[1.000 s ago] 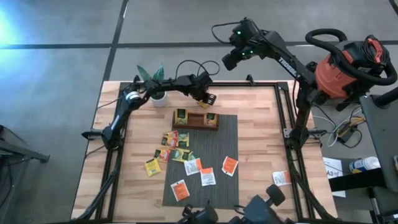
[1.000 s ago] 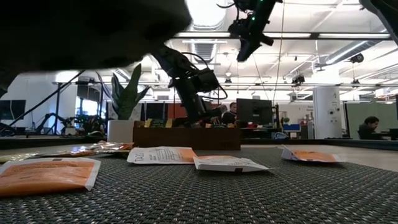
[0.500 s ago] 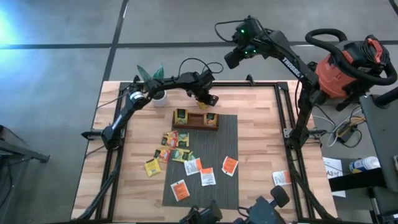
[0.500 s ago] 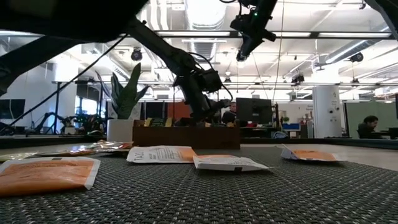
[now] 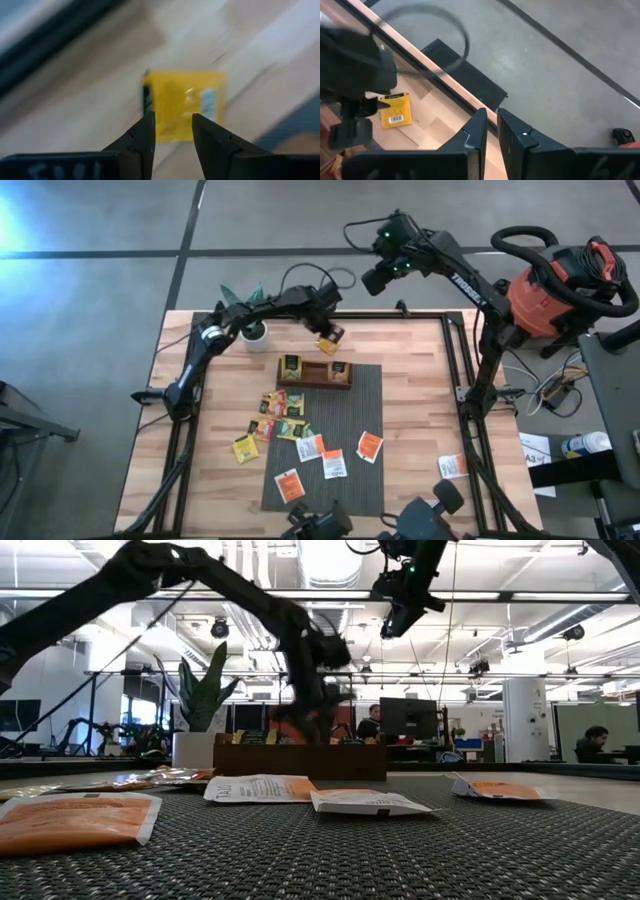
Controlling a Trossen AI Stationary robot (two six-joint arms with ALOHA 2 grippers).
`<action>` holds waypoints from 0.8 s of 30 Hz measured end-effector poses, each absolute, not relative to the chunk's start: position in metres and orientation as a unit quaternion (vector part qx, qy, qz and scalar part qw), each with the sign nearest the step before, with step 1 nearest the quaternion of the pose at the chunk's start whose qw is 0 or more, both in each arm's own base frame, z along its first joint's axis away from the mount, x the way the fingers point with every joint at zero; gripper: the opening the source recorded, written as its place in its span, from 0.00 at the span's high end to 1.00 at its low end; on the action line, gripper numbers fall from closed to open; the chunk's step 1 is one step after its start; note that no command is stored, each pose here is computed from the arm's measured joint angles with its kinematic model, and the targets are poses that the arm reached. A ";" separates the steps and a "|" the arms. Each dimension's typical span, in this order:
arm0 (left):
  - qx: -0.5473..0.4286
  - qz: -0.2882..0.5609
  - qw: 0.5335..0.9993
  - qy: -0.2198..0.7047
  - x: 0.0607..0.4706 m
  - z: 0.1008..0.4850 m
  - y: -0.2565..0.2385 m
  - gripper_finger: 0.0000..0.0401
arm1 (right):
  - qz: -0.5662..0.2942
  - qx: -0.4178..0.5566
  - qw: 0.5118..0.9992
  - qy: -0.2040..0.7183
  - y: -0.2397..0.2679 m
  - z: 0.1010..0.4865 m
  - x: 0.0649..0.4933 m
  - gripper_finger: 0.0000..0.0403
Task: Pick & Place Tea
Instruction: Put the orange tea bag into the right compartment of the wooden organizer
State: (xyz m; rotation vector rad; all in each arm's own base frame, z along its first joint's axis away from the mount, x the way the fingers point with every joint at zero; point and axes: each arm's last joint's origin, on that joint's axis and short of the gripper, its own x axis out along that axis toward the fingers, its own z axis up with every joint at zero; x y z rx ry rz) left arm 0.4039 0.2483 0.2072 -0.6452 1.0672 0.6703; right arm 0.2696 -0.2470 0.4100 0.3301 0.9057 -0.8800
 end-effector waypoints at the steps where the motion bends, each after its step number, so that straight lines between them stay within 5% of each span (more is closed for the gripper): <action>1: -0.297 0.310 0.753 0.499 0.403 0.199 0.249 0.69 | -0.409 0.153 0.795 0.421 -0.248 0.409 0.270 0.89; 8: -0.318 0.315 0.725 0.523 0.396 0.169 0.250 0.69 | -0.407 0.155 0.791 0.429 -0.250 0.399 0.273 0.89; 24: -0.356 0.230 0.782 0.456 0.418 0.165 0.254 0.69 | -0.408 0.157 0.789 0.431 -0.252 0.393 0.274 0.89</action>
